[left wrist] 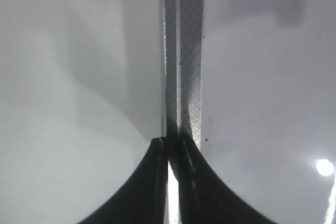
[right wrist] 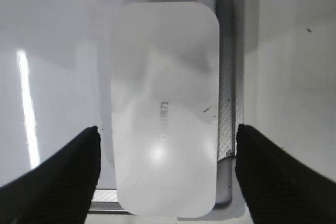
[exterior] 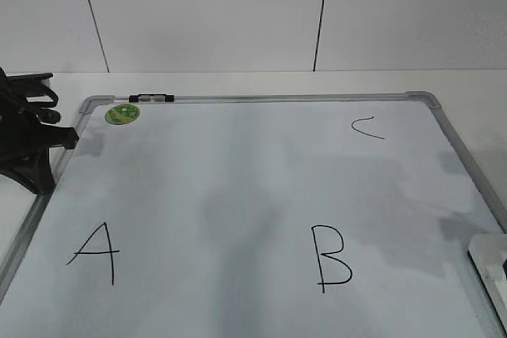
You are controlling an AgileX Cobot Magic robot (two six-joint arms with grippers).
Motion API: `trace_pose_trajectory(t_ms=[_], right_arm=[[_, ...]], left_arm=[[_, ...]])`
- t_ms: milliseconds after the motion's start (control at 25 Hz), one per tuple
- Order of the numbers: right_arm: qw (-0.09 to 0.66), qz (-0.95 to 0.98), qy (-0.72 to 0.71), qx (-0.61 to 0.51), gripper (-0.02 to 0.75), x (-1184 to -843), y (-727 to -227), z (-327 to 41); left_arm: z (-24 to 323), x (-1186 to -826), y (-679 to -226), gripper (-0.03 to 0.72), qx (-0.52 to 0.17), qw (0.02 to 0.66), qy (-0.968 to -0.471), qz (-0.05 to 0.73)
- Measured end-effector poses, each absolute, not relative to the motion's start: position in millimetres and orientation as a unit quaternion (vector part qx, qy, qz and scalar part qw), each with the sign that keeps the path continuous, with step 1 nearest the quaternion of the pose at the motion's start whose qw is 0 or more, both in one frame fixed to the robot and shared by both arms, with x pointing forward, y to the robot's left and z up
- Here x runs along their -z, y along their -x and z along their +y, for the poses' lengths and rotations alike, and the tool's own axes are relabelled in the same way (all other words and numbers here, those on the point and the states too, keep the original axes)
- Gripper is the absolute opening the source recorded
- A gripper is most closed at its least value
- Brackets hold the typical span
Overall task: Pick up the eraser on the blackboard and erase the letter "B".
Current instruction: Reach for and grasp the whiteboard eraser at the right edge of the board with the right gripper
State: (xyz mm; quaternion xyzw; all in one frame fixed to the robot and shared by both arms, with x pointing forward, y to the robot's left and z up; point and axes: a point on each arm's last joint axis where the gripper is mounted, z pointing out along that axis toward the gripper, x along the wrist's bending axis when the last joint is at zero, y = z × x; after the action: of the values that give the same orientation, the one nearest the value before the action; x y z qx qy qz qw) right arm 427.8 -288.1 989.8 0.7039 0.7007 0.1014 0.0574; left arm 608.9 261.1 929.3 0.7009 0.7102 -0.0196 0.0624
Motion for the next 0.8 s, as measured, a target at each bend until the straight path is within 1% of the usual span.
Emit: trace_pose_trajectory(t_ms=[280, 800], right_arm=[[0.032, 0.701, -0.708, -0.076, 0.615, -973.1, -436.4, -287.8], [0.009, 0.694, -0.717, -0.068, 0.615, -959.2, -446.6, -285.5]], left_arm=[[261.0, -929.3, -608.9, 0.016, 0.020, 0.063, -0.701, 0.711], [261.0, -929.3, -609.0, 0.016, 0.020, 0.063, -0.701, 0.711]])
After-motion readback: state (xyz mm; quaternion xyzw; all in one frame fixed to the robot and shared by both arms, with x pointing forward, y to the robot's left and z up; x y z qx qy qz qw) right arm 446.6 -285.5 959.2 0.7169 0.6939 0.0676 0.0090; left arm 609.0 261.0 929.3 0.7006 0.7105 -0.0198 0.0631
